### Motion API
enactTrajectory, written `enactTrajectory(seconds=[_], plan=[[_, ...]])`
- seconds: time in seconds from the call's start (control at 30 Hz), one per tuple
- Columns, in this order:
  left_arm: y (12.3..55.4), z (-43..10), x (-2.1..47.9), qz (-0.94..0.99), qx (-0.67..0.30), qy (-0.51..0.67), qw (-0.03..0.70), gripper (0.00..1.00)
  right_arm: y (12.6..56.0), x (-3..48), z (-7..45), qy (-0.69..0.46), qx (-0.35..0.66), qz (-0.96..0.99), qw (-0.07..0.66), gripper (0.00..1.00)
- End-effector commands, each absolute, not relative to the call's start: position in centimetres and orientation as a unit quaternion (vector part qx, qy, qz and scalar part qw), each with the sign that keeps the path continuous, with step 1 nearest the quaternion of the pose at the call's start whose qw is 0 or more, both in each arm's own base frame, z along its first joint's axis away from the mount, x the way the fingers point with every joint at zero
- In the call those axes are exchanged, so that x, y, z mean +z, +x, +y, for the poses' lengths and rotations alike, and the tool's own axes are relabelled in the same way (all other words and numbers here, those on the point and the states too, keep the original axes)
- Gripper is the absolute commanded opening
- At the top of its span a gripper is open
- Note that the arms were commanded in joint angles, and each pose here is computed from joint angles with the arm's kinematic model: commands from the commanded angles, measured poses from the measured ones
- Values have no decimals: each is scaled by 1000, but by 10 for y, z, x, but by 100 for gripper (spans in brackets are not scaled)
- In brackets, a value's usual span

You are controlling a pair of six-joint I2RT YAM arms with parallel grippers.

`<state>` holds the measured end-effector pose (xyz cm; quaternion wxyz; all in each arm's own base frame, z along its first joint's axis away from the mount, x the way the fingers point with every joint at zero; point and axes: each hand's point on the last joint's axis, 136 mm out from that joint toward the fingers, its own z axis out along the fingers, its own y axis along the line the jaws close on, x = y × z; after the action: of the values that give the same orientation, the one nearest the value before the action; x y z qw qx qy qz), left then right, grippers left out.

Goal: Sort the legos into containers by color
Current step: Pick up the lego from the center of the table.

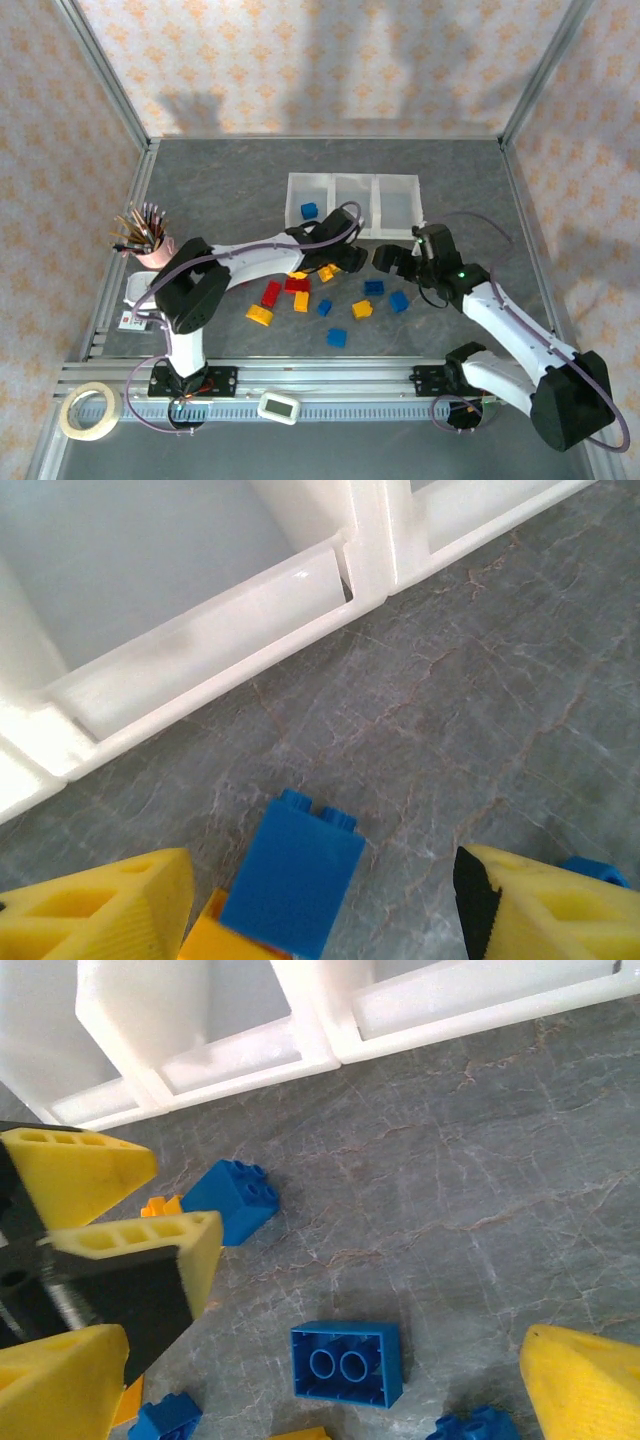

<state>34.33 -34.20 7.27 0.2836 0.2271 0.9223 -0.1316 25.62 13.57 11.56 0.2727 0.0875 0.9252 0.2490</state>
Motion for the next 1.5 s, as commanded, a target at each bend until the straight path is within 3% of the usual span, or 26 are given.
enactTrajectory(seconds=[0.0, 0.2, 0.47, 0.7, 1.1, 1.47], plan=[[347, -342, 62, 924, -100, 248, 273, 71, 253, 110, 134, 90, 257, 926, 263, 100], [350, -340, 44, 930, -76, 255, 255, 69, 256, 110, 132, 92, 256, 924, 268, 100], [339, -344, 33, 933, -86, 264, 228, 54, 257, 107, 133, 90, 258, 925, 263, 100], [338, -344, 28, 934, -70, 270, 225, 51, 258, 106, 132, 90, 256, 926, 263, 100], [347, -347, 43, 930, -69, 267, 244, 28, 259, 109, 135, 82, 263, 924, 266, 100], [336, -344, 128, 907, -148, 233, 317, 26, 264, 138, 138, 72, 274, 913, 292, 100]])
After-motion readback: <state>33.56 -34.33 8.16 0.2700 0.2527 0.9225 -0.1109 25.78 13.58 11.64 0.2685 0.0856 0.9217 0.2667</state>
